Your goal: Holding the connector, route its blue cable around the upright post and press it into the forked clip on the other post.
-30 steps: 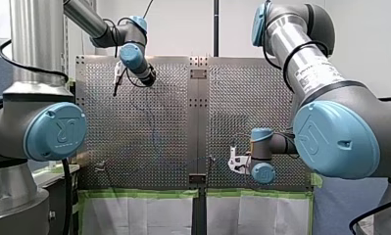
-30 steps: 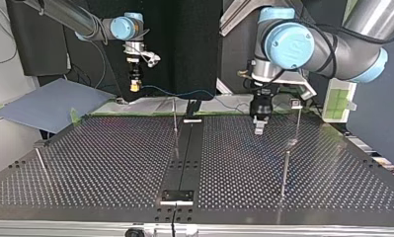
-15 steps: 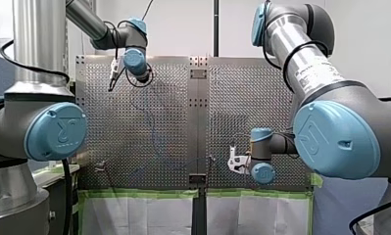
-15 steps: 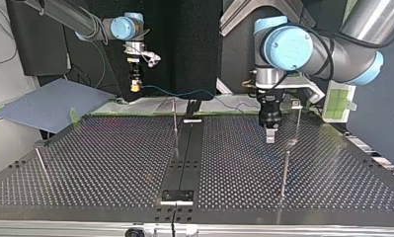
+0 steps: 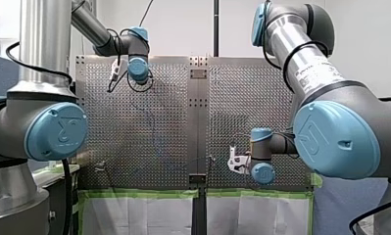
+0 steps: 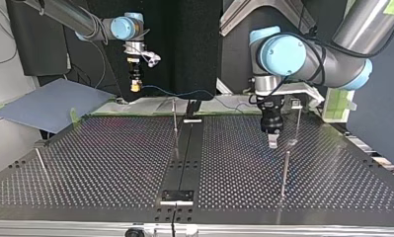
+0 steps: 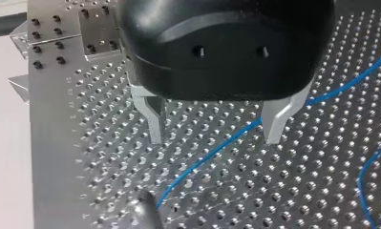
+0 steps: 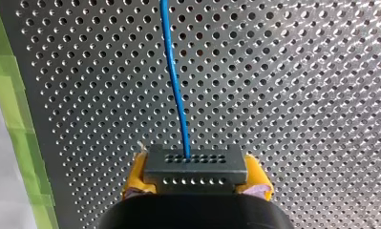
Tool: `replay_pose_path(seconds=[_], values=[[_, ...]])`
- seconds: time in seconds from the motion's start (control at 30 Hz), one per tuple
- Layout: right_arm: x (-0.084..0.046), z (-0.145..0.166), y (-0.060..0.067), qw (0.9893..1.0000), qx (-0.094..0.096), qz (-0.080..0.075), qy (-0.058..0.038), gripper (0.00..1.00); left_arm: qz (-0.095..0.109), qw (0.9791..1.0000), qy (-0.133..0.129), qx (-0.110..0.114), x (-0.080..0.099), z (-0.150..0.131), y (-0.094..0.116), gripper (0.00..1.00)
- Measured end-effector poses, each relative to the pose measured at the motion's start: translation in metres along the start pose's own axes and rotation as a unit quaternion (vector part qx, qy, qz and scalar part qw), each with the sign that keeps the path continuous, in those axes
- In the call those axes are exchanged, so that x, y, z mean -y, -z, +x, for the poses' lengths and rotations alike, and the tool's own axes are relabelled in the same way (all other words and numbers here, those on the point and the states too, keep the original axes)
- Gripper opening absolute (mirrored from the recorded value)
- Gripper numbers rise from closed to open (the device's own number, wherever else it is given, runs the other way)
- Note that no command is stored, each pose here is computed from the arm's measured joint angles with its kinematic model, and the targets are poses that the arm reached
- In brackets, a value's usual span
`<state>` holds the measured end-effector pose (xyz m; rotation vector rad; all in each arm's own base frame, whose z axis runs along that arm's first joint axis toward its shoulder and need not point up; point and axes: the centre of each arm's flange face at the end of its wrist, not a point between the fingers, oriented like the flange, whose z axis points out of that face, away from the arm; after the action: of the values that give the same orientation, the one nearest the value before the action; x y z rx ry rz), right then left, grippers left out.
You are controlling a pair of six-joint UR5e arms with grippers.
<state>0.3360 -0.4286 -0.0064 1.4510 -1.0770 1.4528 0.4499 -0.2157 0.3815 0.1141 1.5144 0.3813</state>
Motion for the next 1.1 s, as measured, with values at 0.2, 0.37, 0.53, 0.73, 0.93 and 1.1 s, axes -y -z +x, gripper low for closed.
replay_pose_path(seconds=[0.2,0.37,0.53,0.73,0.93,1.1], values=[[0.000,0.000,0.000,1.0000,-0.001,0.000,-0.0001,0.00,0.009,0.9996,-0.016,0.022,0.007,-0.002,-0.005,1.00],[0.000,0.000,0.000,1.0000,0.000,0.000,0.0000,0.00,0.006,0.9990,-0.037,0.025,0.016,0.010,-0.014,1.00],[0.000,0.000,0.000,1.0000,0.001,0.000,0.0001,0.00,-0.006,0.9981,-0.050,0.034,0.016,0.014,-0.023,1.00],[0.000,0.000,0.000,1.0000,0.001,0.000,0.0002,0.00,-0.020,0.9972,-0.047,0.054,0.011,0.011,-0.031,1.00],[0.001,0.000,0.000,1.0000,0.002,0.002,0.0002,0.00,-0.016,0.9962,-0.041,0.076,0.015,0.010,-0.037,1.00],[0.001,0.000,0.001,1.0000,0.002,0.002,0.0002,0.00,-0.018,0.9954,-0.039,0.086,0.019,0.014,-0.044,1.00]])
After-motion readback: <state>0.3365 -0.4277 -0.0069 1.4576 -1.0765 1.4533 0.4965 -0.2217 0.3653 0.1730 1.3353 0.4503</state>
